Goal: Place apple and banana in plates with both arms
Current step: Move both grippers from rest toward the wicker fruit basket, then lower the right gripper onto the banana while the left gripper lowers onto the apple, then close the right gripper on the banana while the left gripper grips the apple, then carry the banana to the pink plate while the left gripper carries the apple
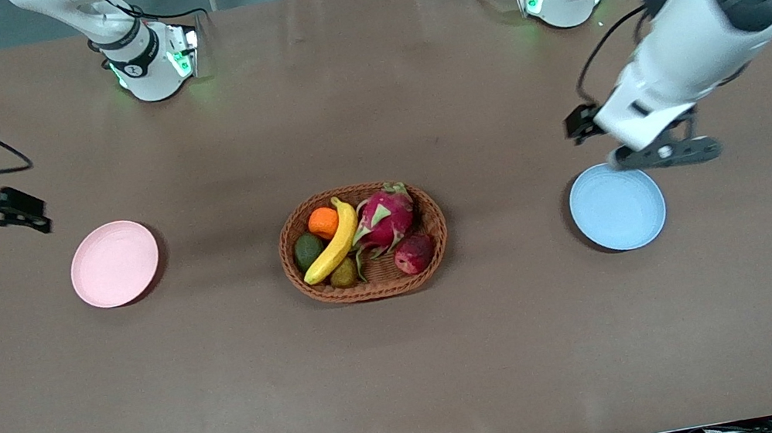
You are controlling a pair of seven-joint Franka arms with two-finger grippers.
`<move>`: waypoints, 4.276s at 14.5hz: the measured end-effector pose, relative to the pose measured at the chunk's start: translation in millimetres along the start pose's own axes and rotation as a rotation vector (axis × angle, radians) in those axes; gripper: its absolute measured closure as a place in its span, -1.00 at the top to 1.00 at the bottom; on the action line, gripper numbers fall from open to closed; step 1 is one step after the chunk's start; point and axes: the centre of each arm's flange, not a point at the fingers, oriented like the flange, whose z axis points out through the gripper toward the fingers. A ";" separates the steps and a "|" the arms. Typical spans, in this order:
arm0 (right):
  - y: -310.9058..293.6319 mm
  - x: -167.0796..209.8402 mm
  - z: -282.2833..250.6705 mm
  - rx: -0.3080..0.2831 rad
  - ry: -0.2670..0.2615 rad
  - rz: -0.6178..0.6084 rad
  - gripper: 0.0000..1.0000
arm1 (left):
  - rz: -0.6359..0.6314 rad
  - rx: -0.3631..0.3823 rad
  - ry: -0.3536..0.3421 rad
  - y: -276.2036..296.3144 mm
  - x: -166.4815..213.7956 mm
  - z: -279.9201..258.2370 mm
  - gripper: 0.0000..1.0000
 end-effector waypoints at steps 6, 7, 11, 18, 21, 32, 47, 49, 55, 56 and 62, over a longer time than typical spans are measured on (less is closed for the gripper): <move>-133.7 36.9 99.9 0.041 -0.063 0.221 1.00 | -0.255 -0.063 0.016 109.9 14.1 81.3 1.00; -168.3 38.1 117.9 0.040 -0.058 0.299 1.00 | -0.290 -0.080 0.022 120.7 17.9 92.0 1.00; -291.8 34.3 181.7 0.057 -0.024 0.540 1.00 | -0.413 -0.131 0.034 171.1 34.2 126.8 1.00; -341.6 53.6 256.1 0.022 -0.055 0.844 0.74 | -0.608 -0.234 0.073 219.3 58.9 186.6 1.00; -340.1 54.1 273.8 0.004 -0.072 0.863 0.49 | -0.680 -0.273 0.086 226.2 64.8 206.6 1.00; -344.6 55.6 301.9 0.056 -0.133 0.923 0.32 | -0.740 -0.276 0.067 243.6 60.9 247.4 1.00; -353.9 49.4 311.1 0.046 -0.144 0.909 0.12 | -0.745 -0.334 0.116 241.0 71.5 206.7 0.65; -353.9 49.6 310.9 0.047 -0.144 0.908 -0.04 | -0.753 -0.343 0.135 229.6 72.7 169.2 0.65; -355.5 56.9 296.8 0.066 -0.130 0.896 -0.21 | -0.676 -0.253 0.133 137.2 89.3 105.4 0.65; -353.7 59.6 289.0 0.063 -0.133 0.891 -0.21 | -0.643 -0.228 0.123 114.2 92.3 105.8 0.65; -262.6 88.7 207.6 0.019 -0.208 0.687 -0.21 | -0.522 -0.062 0.058 -29.0 89.1 156.0 0.65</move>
